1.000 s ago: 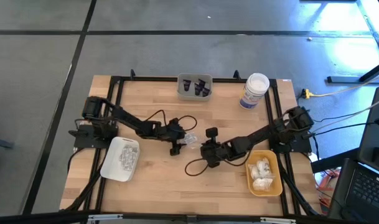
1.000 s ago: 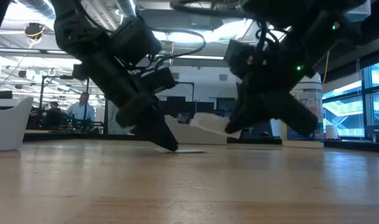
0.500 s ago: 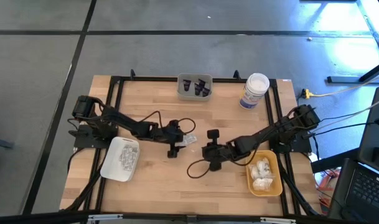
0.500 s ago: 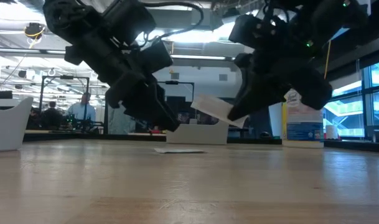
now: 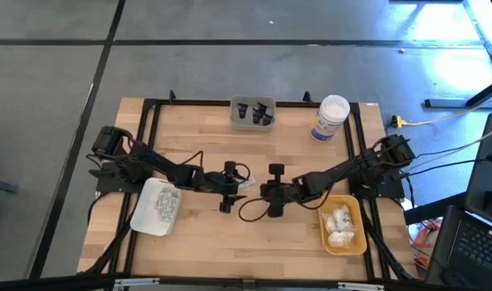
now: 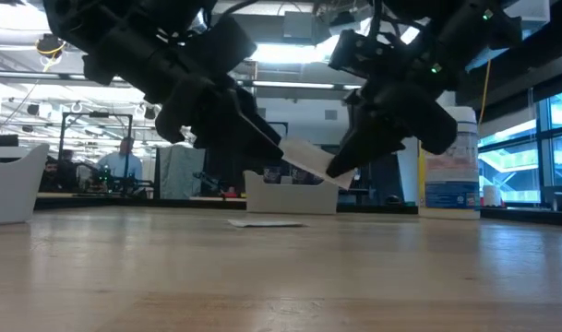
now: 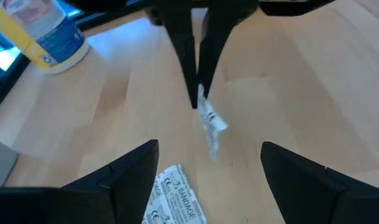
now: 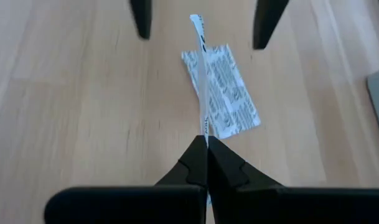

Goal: Pick & Place Travel size toiletries
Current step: Put the bandage into the white bin

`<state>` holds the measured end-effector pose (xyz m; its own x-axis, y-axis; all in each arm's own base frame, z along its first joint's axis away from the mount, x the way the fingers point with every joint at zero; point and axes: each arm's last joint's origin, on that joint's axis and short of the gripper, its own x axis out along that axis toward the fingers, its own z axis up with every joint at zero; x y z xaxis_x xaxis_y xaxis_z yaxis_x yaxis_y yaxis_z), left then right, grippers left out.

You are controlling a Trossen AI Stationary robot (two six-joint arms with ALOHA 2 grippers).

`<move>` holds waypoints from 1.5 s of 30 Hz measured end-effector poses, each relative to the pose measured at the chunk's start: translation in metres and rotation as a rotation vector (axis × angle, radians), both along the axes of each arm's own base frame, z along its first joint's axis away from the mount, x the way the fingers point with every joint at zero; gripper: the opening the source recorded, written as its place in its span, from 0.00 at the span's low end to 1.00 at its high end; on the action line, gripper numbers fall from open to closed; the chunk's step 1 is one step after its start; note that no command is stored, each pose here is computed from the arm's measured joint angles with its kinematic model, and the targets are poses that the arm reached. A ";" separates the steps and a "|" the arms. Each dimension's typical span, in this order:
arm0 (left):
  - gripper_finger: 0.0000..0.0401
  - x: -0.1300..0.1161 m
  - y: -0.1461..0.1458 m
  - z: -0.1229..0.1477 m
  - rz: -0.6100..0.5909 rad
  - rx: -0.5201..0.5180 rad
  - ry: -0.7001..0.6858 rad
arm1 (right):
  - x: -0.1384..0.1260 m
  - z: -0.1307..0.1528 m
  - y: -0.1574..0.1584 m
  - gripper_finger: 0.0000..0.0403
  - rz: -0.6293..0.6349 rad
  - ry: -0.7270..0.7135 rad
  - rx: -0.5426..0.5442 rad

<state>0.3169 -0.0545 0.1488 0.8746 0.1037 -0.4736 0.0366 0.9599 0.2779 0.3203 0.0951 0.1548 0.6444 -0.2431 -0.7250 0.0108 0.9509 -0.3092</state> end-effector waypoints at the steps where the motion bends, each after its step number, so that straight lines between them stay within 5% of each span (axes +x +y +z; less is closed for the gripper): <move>1: 0.70 0.000 -0.001 0.000 0.002 0.005 -0.004 | 0.001 0.001 -0.001 0.00 -0.004 -0.010 0.003; 11: 0.65 0.001 -0.003 0.003 0.041 0.034 -0.037 | 0.007 0.004 -0.007 0.00 -0.023 -0.059 0.017; 32: 0.17 0.001 -0.003 0.004 0.031 0.025 -0.047 | 0.007 0.004 -0.007 0.00 -0.025 -0.063 0.017; 40: 0.02 0.001 -0.003 0.004 0.020 0.019 -0.046 | 0.007 0.004 -0.007 0.00 -0.023 -0.063 0.016; 45: 0.01 0.001 -0.004 0.004 0.017 0.018 -0.045 | 0.007 0.004 -0.007 0.01 -0.021 -0.062 0.014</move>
<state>0.3181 -0.0580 0.1530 0.8931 0.1265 -0.4316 0.0078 0.9552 0.2960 0.3272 0.0886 0.1590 0.6832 -0.2474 -0.6870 0.0495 0.9544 -0.2945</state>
